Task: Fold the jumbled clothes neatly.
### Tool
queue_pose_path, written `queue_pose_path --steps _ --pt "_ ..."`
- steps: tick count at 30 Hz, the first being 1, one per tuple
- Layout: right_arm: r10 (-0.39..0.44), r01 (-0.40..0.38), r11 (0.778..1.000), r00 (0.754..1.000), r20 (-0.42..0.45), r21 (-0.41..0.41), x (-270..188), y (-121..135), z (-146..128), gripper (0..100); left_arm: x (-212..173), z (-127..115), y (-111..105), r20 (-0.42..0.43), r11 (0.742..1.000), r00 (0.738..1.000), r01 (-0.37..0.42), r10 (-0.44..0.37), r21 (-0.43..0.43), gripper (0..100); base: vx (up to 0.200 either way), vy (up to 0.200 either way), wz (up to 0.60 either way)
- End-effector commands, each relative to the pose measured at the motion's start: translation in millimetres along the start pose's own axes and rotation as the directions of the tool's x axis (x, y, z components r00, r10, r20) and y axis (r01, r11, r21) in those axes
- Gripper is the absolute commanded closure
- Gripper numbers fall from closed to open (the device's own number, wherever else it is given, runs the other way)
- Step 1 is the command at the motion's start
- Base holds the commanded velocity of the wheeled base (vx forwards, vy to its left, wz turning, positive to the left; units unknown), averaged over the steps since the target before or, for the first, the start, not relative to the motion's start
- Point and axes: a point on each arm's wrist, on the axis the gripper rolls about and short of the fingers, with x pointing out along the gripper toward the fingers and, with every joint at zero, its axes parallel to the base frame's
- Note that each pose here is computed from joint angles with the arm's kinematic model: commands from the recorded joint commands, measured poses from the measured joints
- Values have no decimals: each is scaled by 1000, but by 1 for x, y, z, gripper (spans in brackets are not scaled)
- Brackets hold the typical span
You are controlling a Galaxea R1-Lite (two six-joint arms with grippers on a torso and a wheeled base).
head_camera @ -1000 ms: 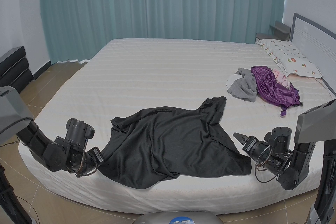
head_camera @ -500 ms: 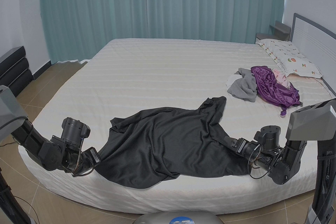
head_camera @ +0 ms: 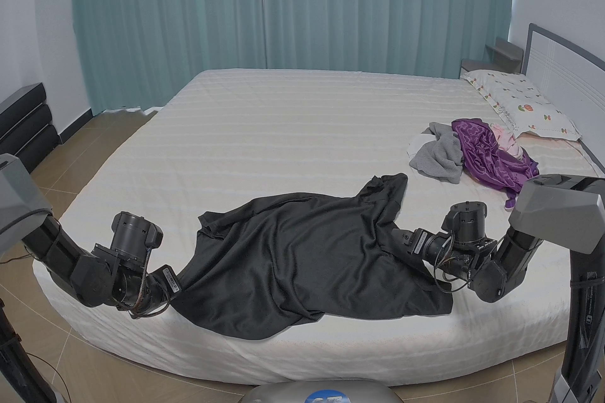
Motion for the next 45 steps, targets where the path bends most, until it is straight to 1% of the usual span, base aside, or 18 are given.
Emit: queue_pose_path --steps 1,6,10,15,19,20,21,22,25,30,35,36,38,41,43,44,45 --pt "32 -32 999 999 37 14 1 11 14 0 4 -2 0 -9 1000 1000 -8 8 4 100 0 0 0" --pt "47 -47 999 998 32 13 4 17 12 0 7 -2 -1 0 1000 1000 2 -2 2 100 0 0 0" --pt "70 -71 997 996 57 22 6 24 19 0 7 -2 -1 2 1000 1000 5 -5 3 100 0 0 0" --pt "77 -77 996 997 -2 41 10 37 6 0 7 -2 -1 2 1000 1000 7 -7 0 100 0 0 0" --pt "92 -91 993 996 -19 70 13 46 3 0 6 -2 -1 3 1000 1000 9 -9 1 100 0 0 0" --pt "90 -88 994 996 -25 71 14 46 1 0 6 -2 -1 3 1000 1000 9 -9 1 100 0 0 0" --pt "75 -71 995 996 -54 71 20 44 -6 0 7 -2 -1 2 1000 1000 7 -7 1 100 0 0 0" --pt "75 -71 995 996 -54 71 20 44 -6 0 7 -2 -1 2 1000 1000 7 -7 1 100 0 0 0" --pt "51 -45 997 994 -96 67 31 39 -19 0 6 -3 -1 0 1000 1000 8 -8 4 100 0 0 0" --pt "44 -37 997 995 -94 74 46 35 -22 0 6 -3 -1 0 1000 1000 8 -8 4 100 0 0 0" --pt "14 -5 996 995 -98 94 56 34 -12 0 6 -3 -1 0 1000 1000 8 -8 4 100 0 0 0" --pt "-8 17 994 996 -85 103 61 29 -4 0 6 -3 -1 0 1000 1000 8 -8 4 100 0 0 0" --pt "-31 40 992 997 -76 116 67 19 1 0 6 -3 -1 0 1000 1000 8 -8 4 100 0 0 0" --pt "-69 73 988 997 -38 138 76 3 15 0 6 -3 -1 0 1000 1000 8 -8 4 100 0 0 0" --pt "-88 89 984 996 -11 153 80 -5 24 0 6 -3 -1 0 1000 1000 8 -8 4 100 0 0 0" --pt "-111 105 980 994 24 170 82 -15 36 0 6 -3 -2 1 1000 1000 9 -9 4 100 0 0 0" --pt "-117 109 979 992 35 175 82 -18 40 0 6 -3 -1 1 1000 1000 9 -9 4 100 0 0 0"
